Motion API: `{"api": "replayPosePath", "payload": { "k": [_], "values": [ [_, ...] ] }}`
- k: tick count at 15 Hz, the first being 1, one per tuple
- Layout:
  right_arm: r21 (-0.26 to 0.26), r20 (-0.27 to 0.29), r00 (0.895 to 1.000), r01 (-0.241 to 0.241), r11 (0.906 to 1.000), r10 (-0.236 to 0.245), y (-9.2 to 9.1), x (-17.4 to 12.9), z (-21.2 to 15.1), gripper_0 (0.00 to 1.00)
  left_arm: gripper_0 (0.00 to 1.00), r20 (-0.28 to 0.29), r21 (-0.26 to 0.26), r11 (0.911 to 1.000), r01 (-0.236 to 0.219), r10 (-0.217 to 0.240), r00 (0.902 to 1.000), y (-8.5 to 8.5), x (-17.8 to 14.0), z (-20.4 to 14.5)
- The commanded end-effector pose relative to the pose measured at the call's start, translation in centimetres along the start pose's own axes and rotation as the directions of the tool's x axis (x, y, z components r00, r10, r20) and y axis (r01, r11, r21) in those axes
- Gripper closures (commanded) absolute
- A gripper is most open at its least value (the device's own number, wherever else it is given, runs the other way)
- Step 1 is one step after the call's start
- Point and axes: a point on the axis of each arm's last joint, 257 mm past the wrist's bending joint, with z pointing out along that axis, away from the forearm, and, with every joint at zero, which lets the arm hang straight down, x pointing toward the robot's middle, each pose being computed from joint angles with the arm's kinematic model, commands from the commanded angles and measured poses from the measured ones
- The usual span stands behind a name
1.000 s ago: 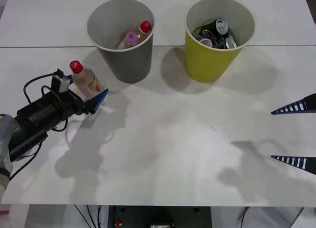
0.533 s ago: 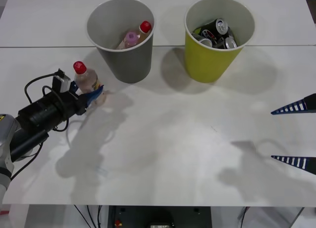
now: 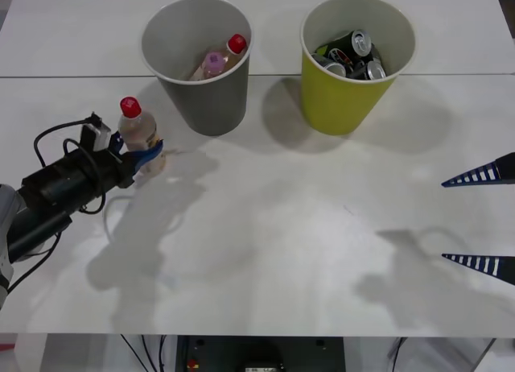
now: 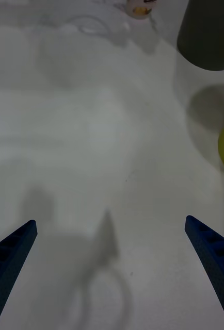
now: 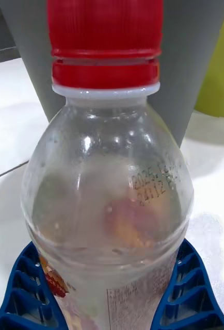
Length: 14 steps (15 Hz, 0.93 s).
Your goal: Put the can into the green bin and the plastic bottle into the gray bin
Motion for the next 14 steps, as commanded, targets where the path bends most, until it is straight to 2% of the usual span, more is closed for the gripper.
{"api": "replayPosePath", "payload": {
  "k": [1, 3, 5, 8, 9, 11, 13, 14],
  "values": [
    [0.0, 0.0, 1.0, 0.0, 1.0, 0.0, 0.0, 0.0, 0.0, 0.0, 1.0, -0.009, 0.012, 0.9996, -0.027, 0.027, 0.9996, 0.5, -0.5, -1.0],
    [0.0, 0.0, 1.0, 0.0, 1.0, 0.0, 0.0, 0.0, 0.0, 0.0, 1.0, -0.018, 0.025, 0.9997, 0.005, -0.005, 0.9998, 1.0, -1.2, -1.7],
    [0.0, 0.0, 1.0, 0.0, 1.0, 0.0, 0.0, 0.0, 0.0, 0.0, 1.0, -0.052, 0.058, 0.9975, 0.041, -0.038, 0.9979, 1.7, -2.4, -3.3],
    [0.0, 0.0, 1.0, 0.0, 1.0, 0.0, 0.0, 0.0, 0.0, 0.0, 1.0, -0.106, 0.104, 0.9859, 0.131, -0.12, 0.9871, 2.0, -4.4, -5.7],
    [0.0, 0.0, 1.0, 0.0, 1.0, 0.0, 0.0, 0.0, 0.0, 0.0, 1.0, -0.145, 0.126, 0.9822, 0.139, -0.121, 0.9821, 2.1, -5.1, -6.8],
    [0.0, 0.0, 1.0, 0.0, 1.0, 0.0, 0.0, 0.0, 0.0, 0.0, 1.0, -0.213, 0.168, 0.9699, 0.176, -0.139, 0.9672, 2.1, -6.2, -8.5],
    [0.0, 0.0, 1.0, 0.0, 1.0, 0.0, 0.0, 0.0, 0.0, 0.0, 1.0, -0.315, 0.227, 0.9561, 0.185, -0.108, 0.9428, 1.7, -7.6, -10.7],
    [0.0, 0.0, 1.0, 0.0, 1.0, 0.0, 0.0, 0.0, 0.0, 0.0, 1.0, -0.362, 0.243, 0.9485, 0.203, -0.105, 0.9264, 1.4, -8.8, -11.9]
  ]
}}
